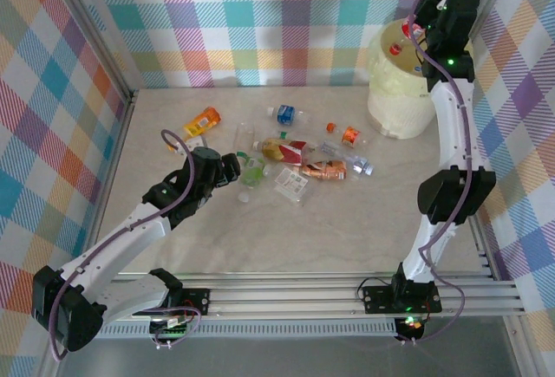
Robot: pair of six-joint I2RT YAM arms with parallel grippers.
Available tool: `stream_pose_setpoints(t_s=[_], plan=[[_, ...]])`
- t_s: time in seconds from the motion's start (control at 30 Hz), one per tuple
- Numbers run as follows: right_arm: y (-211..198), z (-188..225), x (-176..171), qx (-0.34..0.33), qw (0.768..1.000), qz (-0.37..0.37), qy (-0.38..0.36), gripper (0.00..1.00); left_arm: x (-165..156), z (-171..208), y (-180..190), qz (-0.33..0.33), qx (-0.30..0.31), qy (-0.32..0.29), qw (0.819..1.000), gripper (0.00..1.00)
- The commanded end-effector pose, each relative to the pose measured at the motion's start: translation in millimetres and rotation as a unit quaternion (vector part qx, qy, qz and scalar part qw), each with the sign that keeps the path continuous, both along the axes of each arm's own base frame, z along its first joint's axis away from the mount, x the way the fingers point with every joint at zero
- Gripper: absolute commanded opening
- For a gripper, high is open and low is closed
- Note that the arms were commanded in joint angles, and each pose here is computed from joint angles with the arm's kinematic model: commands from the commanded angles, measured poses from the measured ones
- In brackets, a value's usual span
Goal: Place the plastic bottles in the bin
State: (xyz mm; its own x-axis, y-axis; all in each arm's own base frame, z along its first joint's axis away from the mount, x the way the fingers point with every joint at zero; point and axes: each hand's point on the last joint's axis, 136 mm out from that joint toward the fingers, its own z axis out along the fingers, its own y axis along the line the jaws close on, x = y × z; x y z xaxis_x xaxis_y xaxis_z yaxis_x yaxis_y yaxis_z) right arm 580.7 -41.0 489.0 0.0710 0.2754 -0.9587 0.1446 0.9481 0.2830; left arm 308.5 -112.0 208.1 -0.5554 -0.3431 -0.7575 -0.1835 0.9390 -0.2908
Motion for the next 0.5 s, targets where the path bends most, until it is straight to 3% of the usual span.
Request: stream_pose_setpoints(t_s=[0.0, 0.3, 0.47], plan=[[-6.1, -9.8, 5.1, -0.049, 0.998, -0.01, 0.026, 0.1, -3.4, -12.6, 11.4, 0.02, 0.01, 0.018, 1.0, 1.0], [11.0, -79.6, 18.9, -0.143, 0.979, 0.057, 0.134, 0.15, -3.7, -22.0, 16.6, 0.032, 0.007, 0.03, 0.999, 1.0], [17.2, -111.6, 25.7, -0.152, 0.969, 0.088, 0.175, 0.22, -2.3, -26.9, 16.7, 0.033, 0.008, 0.037, 0.999, 1.0]])
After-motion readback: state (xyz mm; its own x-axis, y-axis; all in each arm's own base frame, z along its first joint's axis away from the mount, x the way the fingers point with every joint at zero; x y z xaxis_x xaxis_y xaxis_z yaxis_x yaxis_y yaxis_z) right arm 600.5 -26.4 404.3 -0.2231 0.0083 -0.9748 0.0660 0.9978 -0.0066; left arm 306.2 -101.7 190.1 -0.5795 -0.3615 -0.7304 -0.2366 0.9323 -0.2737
